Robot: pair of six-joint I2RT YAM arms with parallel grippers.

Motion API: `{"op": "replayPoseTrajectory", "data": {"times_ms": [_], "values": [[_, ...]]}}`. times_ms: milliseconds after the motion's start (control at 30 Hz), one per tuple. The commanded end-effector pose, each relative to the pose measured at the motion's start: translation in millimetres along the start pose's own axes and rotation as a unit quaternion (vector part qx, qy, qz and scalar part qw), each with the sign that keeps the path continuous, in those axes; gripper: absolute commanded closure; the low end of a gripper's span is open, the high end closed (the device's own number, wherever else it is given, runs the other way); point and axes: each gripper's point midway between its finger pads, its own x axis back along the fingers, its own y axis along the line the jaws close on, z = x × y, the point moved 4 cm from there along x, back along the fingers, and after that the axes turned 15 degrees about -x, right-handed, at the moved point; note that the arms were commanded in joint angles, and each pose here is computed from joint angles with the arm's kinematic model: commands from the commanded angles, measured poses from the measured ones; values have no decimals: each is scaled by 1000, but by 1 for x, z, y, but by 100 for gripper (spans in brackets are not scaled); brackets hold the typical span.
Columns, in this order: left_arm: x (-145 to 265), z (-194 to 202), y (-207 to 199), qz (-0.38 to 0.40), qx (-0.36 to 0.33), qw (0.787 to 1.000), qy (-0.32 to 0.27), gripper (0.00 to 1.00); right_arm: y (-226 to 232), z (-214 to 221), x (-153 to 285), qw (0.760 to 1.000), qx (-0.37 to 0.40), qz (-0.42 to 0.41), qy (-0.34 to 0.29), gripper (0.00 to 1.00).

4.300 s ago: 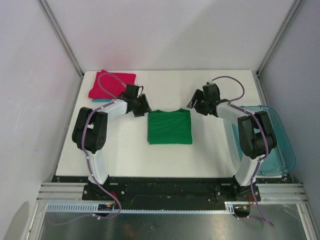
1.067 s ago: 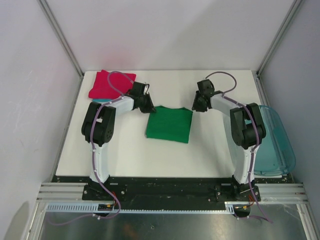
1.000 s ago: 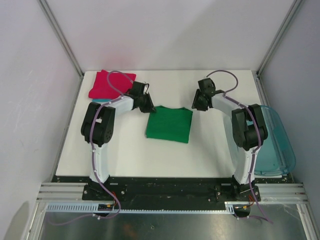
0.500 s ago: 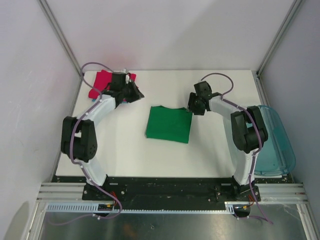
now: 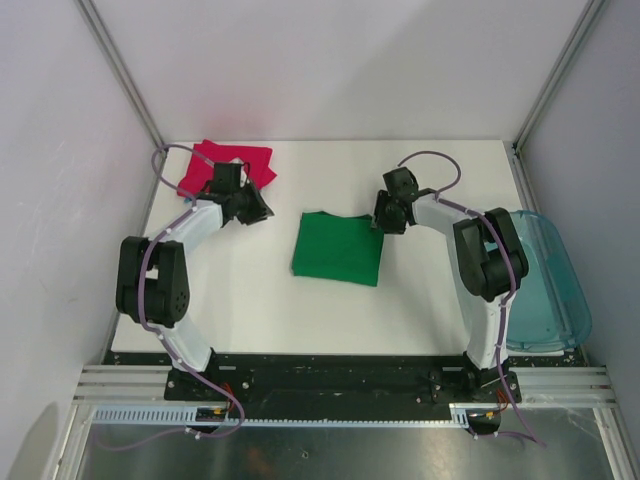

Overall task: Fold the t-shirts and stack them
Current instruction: Put the neatly folded tshirt into the corner of the board with both arms

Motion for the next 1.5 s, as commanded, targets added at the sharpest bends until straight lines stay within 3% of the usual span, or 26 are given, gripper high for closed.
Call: {"op": "replayPoseTrajectory", "data": {"times_ms": [0,133,300,367,867,1467], "values": [[13,-14,3,-11,0,999,-34,71,-14,3,-20,999,-13,30,-6,53],[5,-10,10,-27,3,999,-27,71,-14,0,-24,999,-25,29,-15,62],[-7,-12,20,-51,6,998,-24,70,-18,-6,-21,998,-27,44,-32,93],[-13,-17,24,-65,2,997,-28,70,-27,-13,-16,997,-30,62,-42,98],[-62,-55,59,-171,-71,982,-42,70,-71,-61,12,990,-57,105,-79,100],[-95,-68,66,-193,-79,978,-14,69,-75,-72,17,991,-85,75,-69,100]]}}
